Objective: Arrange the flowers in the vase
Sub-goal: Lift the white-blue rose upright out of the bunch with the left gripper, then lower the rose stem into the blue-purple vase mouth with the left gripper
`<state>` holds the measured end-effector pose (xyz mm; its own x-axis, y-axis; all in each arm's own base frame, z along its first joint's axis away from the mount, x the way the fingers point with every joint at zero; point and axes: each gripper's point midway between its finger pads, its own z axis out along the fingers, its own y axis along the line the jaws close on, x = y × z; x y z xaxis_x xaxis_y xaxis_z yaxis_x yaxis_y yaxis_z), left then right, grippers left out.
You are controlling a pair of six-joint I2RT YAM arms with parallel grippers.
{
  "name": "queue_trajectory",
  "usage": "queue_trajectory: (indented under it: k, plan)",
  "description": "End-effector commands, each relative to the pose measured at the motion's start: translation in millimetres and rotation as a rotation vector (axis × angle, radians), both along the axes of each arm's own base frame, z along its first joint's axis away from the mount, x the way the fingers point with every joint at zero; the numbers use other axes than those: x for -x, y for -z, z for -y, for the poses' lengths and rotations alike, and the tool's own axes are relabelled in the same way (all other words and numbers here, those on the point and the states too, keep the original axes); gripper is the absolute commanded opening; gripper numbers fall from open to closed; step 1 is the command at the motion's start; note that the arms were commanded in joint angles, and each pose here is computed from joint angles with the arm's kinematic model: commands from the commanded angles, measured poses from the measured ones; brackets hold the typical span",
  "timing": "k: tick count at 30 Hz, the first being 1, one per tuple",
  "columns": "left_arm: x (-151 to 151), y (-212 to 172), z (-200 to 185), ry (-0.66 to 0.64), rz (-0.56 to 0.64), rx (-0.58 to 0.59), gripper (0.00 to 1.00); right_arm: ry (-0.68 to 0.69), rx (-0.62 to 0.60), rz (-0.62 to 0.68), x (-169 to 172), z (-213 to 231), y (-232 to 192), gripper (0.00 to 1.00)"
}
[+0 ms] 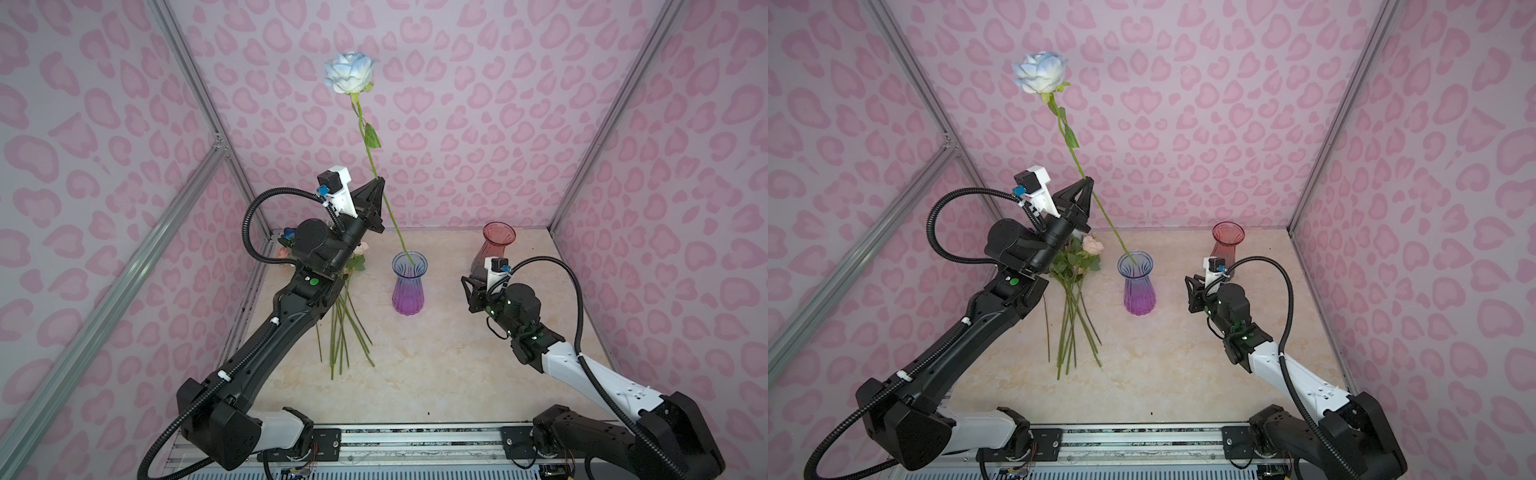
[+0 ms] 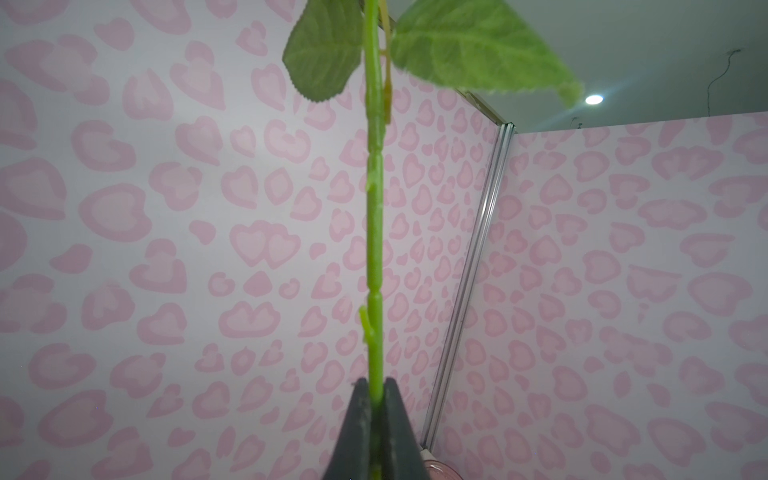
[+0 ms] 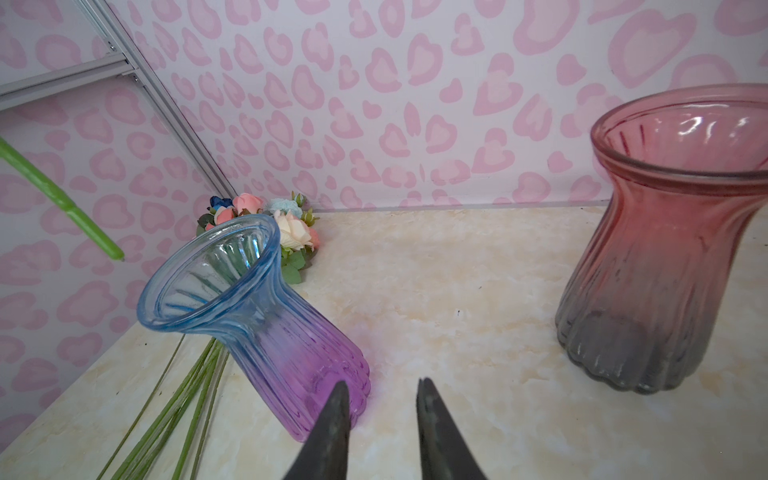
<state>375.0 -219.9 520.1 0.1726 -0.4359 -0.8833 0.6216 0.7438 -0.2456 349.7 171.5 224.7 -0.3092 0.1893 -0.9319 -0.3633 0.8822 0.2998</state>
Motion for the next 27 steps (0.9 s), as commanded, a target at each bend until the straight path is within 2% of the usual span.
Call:
queue_trajectory:
  k: [1,10,14,15,16,19,27]
  plan:
    - [0,3,3,0.004,0.023,0.012,0.03,0.014,0.001,0.003,0,3,4,0.29]
    - [-21,74,17,0.008,-0.094,-0.053,0.03,0.006,-0.003,0.002,1,2,3,0.29]
    - [-17,75,17,0.012,-0.084,-0.048,0.03,0.004,-0.002,-0.001,1,2,3,0.29]
    - [-26,71,0,-0.099,-0.078,-0.038,0.03,0.008,-0.001,-0.001,1,2,3,0.29]
    - [-25,65,0,-0.111,-0.067,-0.042,0.03,0.014,-0.003,-0.006,1,3,4,0.29]
    - [-18,53,10,-0.093,-0.044,-0.071,0.03,0.013,-0.005,-0.008,1,2,4,0.29]
    - [-24,105,15,-0.091,-0.125,-0.101,0.03,0.013,-0.006,-0.015,0,2,6,0.29]
